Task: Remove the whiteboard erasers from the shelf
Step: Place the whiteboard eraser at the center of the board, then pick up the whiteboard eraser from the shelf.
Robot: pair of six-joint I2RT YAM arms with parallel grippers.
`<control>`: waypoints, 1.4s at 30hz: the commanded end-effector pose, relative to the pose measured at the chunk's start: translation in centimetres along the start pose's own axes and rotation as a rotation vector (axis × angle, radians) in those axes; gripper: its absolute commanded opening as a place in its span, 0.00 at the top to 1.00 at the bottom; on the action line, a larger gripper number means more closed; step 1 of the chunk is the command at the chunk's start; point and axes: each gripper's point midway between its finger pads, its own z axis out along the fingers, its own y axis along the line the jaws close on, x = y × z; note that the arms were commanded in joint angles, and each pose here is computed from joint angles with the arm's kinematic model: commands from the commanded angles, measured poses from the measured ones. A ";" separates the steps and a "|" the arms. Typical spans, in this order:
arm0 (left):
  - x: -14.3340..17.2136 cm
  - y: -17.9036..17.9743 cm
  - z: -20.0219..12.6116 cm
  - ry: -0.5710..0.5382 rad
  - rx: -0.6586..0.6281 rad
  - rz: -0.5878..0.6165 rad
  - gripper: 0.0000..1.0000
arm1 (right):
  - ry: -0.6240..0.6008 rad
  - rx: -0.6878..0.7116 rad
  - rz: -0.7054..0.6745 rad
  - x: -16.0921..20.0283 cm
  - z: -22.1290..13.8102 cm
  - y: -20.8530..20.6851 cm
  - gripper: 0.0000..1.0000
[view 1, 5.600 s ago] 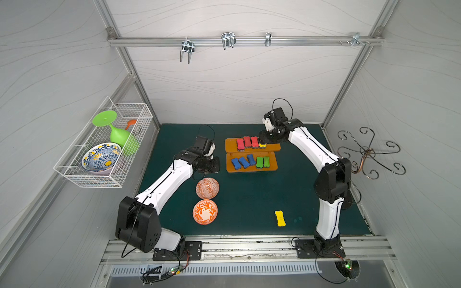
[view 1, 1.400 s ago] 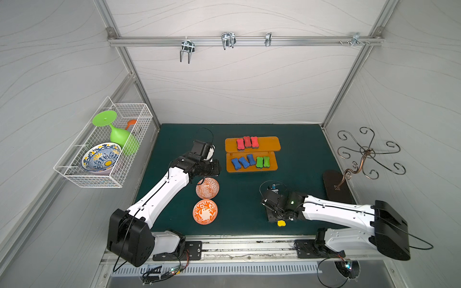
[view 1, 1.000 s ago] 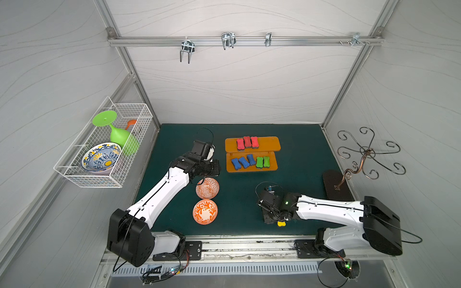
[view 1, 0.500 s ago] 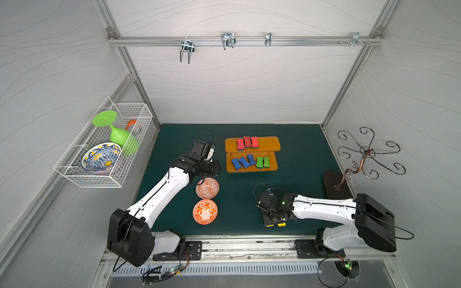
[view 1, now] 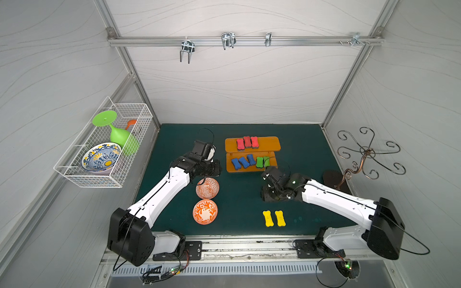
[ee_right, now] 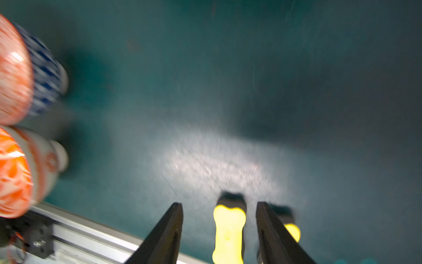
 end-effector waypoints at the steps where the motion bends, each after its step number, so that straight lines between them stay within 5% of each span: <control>1: -1.6 -1.9 -0.3 -0.037 0.062 -0.011 0.74 | -0.098 -0.035 -0.100 -4.4 -1.7 0.4 0.42; 16: -3.9 -1.6 0.3 -0.060 -0.002 0.003 0.74 | -0.264 -0.118 -0.105 -21.4 -2.7 0.9 0.40; 42: -3.3 -0.1 1.5 -0.034 -0.049 0.014 0.74 | -0.210 0.000 -0.125 -25.7 4.1 -0.8 0.40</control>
